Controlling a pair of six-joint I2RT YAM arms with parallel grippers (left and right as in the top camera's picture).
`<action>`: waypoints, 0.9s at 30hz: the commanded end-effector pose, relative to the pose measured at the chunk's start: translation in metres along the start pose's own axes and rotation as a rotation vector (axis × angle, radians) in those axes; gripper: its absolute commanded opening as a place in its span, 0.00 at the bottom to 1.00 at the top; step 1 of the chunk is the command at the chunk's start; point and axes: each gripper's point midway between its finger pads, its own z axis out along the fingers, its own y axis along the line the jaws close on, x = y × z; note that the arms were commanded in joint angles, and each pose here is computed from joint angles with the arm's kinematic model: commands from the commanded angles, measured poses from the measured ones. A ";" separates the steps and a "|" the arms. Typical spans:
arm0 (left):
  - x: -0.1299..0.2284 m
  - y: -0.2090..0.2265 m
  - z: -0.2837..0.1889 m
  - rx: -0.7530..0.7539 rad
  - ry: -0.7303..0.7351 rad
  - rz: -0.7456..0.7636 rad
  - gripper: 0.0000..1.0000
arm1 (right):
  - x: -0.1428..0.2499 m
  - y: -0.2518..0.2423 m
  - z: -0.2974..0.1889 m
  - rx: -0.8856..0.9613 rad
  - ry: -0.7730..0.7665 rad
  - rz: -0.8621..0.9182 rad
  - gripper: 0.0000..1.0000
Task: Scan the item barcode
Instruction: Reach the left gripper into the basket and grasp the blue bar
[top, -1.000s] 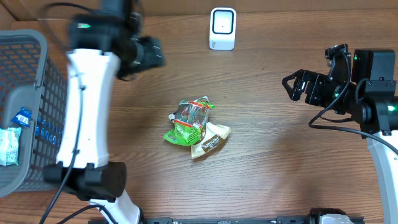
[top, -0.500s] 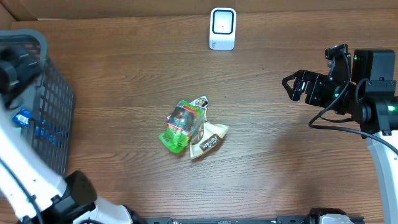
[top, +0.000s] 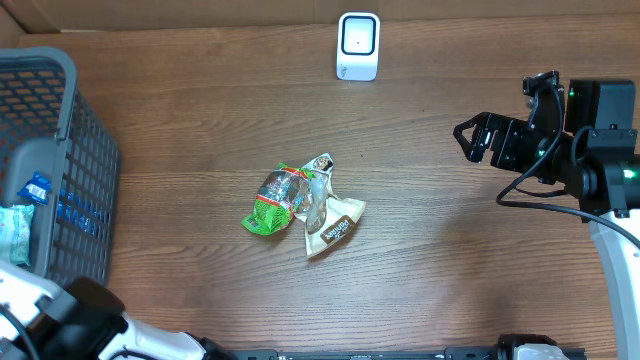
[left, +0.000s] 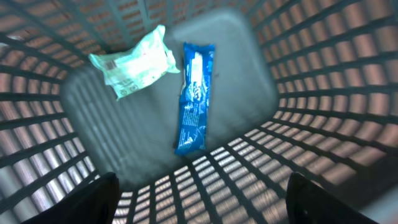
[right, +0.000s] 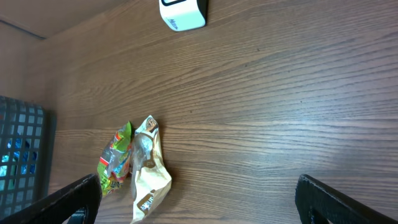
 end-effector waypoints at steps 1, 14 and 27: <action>0.004 0.002 0.047 -0.033 0.102 -0.024 0.78 | -0.005 0.003 -0.005 -0.004 -0.017 -0.006 1.00; 0.048 -0.006 0.178 -0.199 0.390 0.021 0.64 | -0.005 0.003 -0.005 -0.004 -0.016 -0.005 1.00; 0.071 0.026 0.215 -0.506 0.372 -0.038 0.63 | -0.004 0.002 -0.004 -0.003 -0.012 -0.003 1.00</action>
